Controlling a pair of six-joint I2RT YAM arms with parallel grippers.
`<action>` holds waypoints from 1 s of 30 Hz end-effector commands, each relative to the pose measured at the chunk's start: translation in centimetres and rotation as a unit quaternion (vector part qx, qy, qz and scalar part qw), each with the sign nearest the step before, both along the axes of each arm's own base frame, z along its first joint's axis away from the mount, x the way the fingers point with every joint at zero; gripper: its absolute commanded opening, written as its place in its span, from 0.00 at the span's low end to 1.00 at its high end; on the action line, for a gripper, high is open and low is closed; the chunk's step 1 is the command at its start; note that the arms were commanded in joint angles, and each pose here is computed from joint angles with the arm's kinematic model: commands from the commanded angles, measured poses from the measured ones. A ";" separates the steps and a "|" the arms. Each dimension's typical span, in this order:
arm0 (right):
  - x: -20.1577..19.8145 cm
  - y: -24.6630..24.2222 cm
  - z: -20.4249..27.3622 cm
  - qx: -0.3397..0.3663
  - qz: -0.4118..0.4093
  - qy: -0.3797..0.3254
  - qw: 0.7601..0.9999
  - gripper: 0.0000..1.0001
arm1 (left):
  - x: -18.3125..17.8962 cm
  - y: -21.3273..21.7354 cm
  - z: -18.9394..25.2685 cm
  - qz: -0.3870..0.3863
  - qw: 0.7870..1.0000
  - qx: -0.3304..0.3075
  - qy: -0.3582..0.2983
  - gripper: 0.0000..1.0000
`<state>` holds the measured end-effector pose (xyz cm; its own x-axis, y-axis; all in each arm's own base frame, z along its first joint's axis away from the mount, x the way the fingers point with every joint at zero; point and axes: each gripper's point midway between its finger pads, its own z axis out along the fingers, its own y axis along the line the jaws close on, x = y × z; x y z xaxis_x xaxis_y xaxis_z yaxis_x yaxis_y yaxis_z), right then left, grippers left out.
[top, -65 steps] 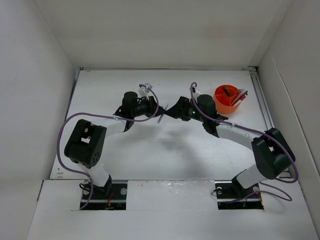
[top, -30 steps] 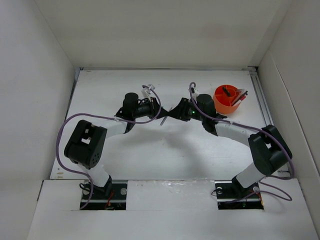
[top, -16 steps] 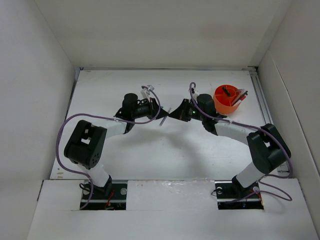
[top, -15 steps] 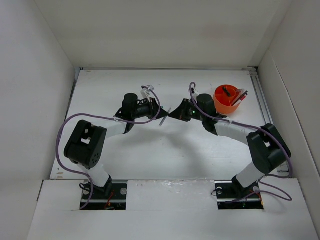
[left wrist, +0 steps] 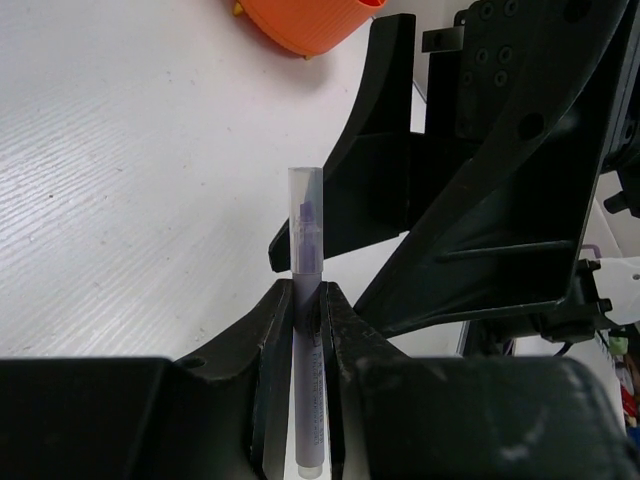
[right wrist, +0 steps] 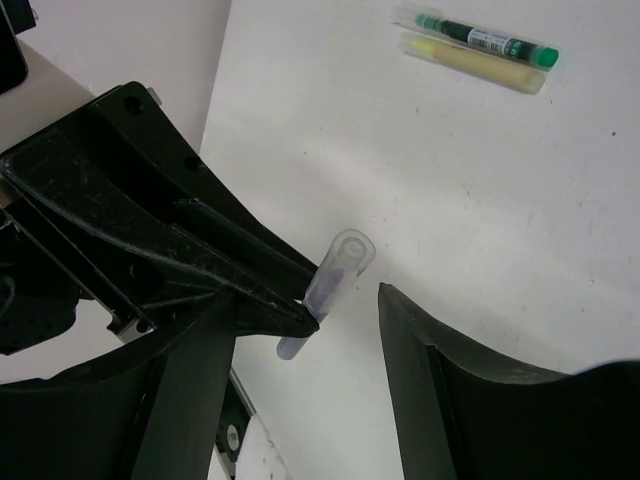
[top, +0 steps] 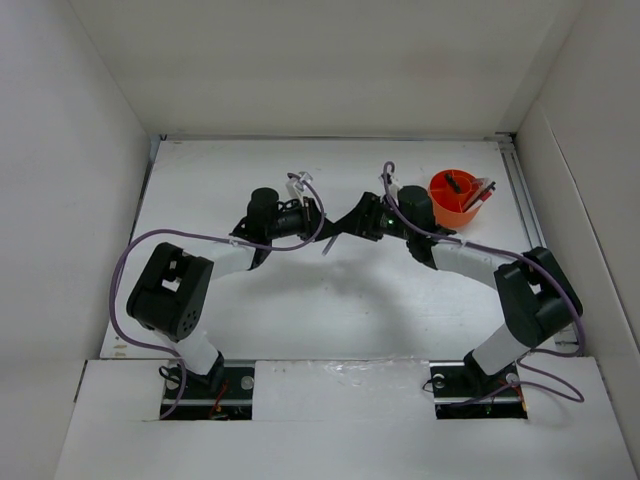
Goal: Sort the stationery into containers
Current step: Place the pen in the storage box.
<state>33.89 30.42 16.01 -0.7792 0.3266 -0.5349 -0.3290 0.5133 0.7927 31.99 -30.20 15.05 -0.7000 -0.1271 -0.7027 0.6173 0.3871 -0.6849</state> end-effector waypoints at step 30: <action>1.9 -3.3 4.1 0.108 -0.013 -0.036 0.993 0.69 | -3.0 -2.4 3.6 -0.062 0.995 -0.056 -0.045 0.01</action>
